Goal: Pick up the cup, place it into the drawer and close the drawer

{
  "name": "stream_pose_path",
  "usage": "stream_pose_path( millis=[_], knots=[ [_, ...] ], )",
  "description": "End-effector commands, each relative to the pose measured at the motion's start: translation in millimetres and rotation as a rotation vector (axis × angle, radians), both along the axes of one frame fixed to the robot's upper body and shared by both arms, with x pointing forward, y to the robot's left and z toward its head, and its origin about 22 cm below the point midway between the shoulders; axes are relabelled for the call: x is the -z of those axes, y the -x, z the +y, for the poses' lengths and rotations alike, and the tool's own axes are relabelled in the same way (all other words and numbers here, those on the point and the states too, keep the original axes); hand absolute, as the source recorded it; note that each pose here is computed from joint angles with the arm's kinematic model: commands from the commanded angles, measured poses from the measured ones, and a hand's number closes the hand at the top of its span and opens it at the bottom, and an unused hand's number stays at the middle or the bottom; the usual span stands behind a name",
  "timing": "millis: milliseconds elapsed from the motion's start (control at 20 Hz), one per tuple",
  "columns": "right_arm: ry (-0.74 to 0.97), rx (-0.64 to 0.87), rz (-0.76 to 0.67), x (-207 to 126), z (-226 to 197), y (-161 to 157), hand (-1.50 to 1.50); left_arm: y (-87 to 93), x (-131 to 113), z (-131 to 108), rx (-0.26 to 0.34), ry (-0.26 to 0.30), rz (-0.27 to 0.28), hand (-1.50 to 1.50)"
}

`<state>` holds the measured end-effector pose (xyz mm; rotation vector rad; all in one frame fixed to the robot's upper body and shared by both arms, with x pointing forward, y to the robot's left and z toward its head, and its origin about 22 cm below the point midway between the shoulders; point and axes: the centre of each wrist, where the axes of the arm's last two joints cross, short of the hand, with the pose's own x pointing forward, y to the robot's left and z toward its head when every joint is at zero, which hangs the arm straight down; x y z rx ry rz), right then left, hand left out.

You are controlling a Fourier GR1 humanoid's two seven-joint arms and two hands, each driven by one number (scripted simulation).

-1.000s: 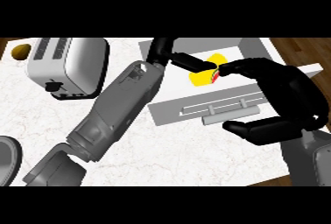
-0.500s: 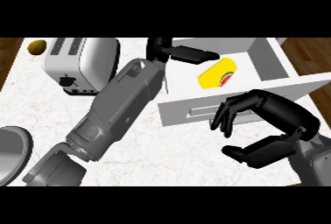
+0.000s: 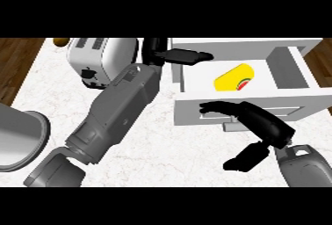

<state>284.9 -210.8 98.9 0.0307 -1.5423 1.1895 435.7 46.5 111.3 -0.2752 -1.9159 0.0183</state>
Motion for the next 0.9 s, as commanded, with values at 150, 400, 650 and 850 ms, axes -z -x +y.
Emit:
stream_pose_path(
  millis=[150,400,650,850],
  knots=[
    [0.185,0.013,0.071,79.8,7.8,-19.7,-1.5,7.1,20.8,15.8,0.022,0.062,-0.001,-1.5],
    [0.259,0.061,0.082,119.6,2.9,-48.2,1.5,5.5,25.0,45.5,0.0,0.064,-0.004,-1.5],
    [0.162,0.136,-0.003,98.4,-26.8,-92.4,1.5,9.0,34.9,72.6,-0.002,0.078,0.001,-1.5],
    [0.089,0.217,-0.046,80.2,-39.3,-116.1,1.5,13.7,42.9,92.9,0.03,0.091,0.005,-1.5]
  ],
)
